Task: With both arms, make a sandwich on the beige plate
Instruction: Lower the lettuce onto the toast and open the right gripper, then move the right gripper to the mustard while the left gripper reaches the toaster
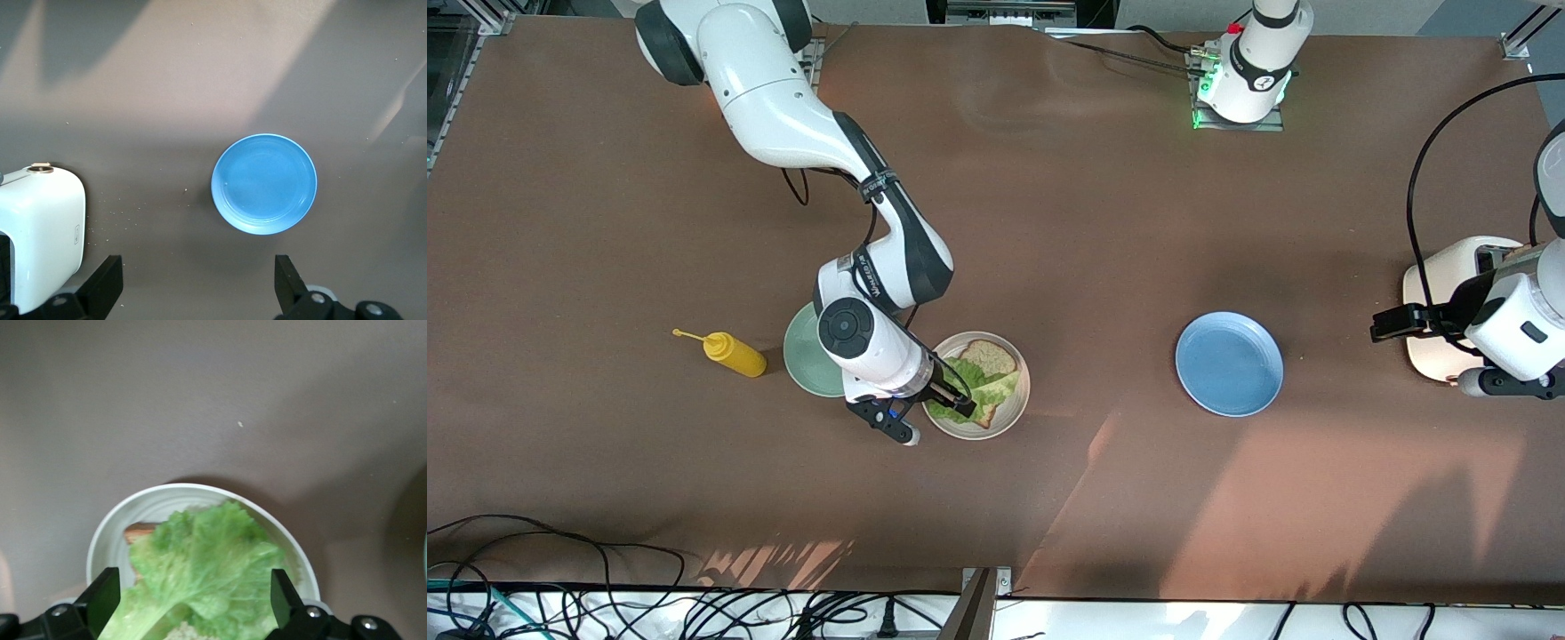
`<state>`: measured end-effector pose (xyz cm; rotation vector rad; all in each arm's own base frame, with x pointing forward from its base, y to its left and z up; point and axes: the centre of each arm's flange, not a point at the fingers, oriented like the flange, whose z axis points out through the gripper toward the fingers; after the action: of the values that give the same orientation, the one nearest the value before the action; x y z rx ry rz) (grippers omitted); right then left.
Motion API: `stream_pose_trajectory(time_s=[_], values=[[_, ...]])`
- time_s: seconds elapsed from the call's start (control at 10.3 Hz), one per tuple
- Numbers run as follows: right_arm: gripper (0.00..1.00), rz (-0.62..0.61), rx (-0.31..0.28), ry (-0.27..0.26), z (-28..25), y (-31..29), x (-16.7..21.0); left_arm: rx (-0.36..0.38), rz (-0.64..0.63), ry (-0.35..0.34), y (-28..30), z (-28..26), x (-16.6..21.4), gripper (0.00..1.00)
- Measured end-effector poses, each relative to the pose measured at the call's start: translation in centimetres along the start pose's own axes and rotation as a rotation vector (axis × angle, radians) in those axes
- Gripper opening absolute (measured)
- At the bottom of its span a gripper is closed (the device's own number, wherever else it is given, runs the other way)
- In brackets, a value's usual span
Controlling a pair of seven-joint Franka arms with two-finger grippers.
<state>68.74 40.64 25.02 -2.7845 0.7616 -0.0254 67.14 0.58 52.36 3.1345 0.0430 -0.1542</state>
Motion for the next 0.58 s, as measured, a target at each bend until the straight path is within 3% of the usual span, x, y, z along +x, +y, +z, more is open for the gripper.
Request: stream_pose_trajectory(time_s=[0.29, 0.58], values=[[1.00, 0.000, 0.009, -0.005, -5.4, -0.6, 0.2, 0.000, 0.000, -0.001, 0.0, 0.1, 0.0, 1.00], [1.00, -0.041, -0.015, -0.036, -11.7, 3.3, 2.5, 0.000, 0.000, -0.002, 0.0, 0.1, 0.0, 1.00]])
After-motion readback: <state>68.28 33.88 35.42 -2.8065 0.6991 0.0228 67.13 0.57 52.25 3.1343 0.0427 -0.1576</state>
